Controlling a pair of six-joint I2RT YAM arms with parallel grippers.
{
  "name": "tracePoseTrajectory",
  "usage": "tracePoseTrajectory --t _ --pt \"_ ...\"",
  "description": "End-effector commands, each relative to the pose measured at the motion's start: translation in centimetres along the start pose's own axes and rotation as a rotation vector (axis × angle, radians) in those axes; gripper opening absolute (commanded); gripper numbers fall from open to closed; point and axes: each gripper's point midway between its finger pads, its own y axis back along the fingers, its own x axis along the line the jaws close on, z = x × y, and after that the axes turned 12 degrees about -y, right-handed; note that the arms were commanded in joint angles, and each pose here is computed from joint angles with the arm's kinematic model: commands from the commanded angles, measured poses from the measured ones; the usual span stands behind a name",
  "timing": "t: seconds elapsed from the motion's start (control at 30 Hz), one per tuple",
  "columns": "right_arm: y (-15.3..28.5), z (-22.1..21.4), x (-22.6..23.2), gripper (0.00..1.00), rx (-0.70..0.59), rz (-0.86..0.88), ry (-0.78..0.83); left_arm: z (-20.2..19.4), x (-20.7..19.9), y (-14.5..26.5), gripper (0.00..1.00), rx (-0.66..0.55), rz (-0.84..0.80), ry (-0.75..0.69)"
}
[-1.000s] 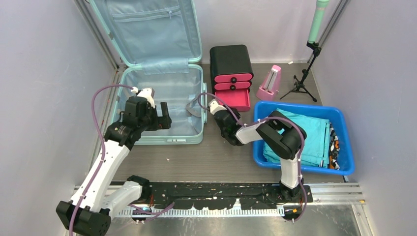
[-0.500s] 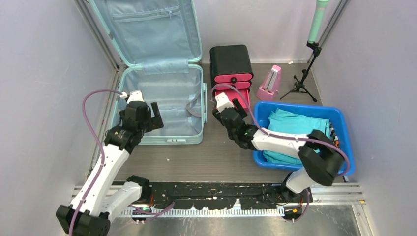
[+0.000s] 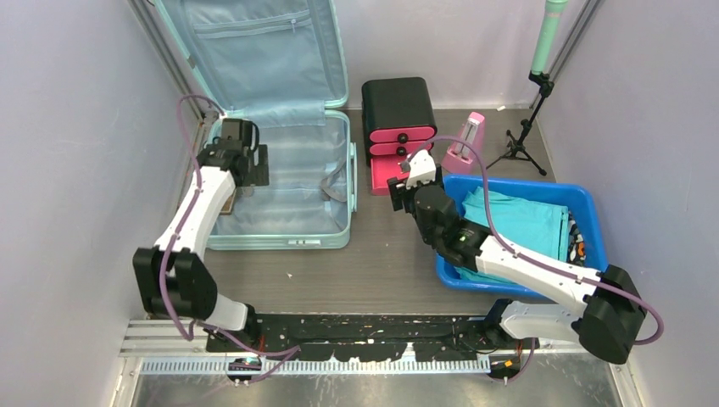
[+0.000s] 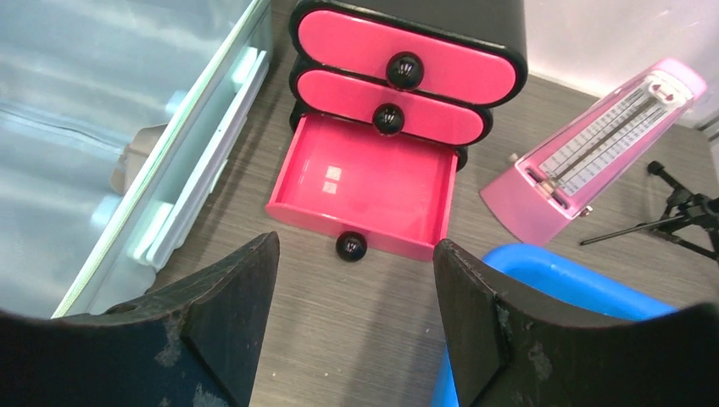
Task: Open, take out, and arrange the luggage
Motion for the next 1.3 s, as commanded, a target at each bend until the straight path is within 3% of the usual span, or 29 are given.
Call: tracePoseTrajectory --t 0.0,0.33,0.53,0.8,1.03,1.27 --pt "1.1 1.2 0.4 0.72 -0.024 0.046 -0.108 1.3 0.0 -2.8 0.95 0.02 -0.008 -0.196" --pt "2.4 2.5 -0.6 0.72 -0.09 0.05 -0.139 0.0 0.1 -10.9 0.95 0.077 -0.102 -0.234" --pt "2.0 1.9 -0.5 0.72 -0.072 0.04 -0.116 -1.3 0.9 -14.3 0.9 0.164 -0.027 -0.294" --pt "1.8 1.6 -0.8 0.72 -0.058 0.017 -0.104 -1.7 2.3 -15.5 0.9 0.164 -0.057 -0.236" --pt "2.1 1.8 -1.1 0.72 -0.072 0.016 -0.117 -2.8 4.6 -17.1 0.92 0.208 0.072 -0.271" --pt "2.1 1.7 -1.2 0.72 -0.061 0.006 -0.11 -3.2 2.1 -18.2 0.89 0.199 -0.06 -0.249"
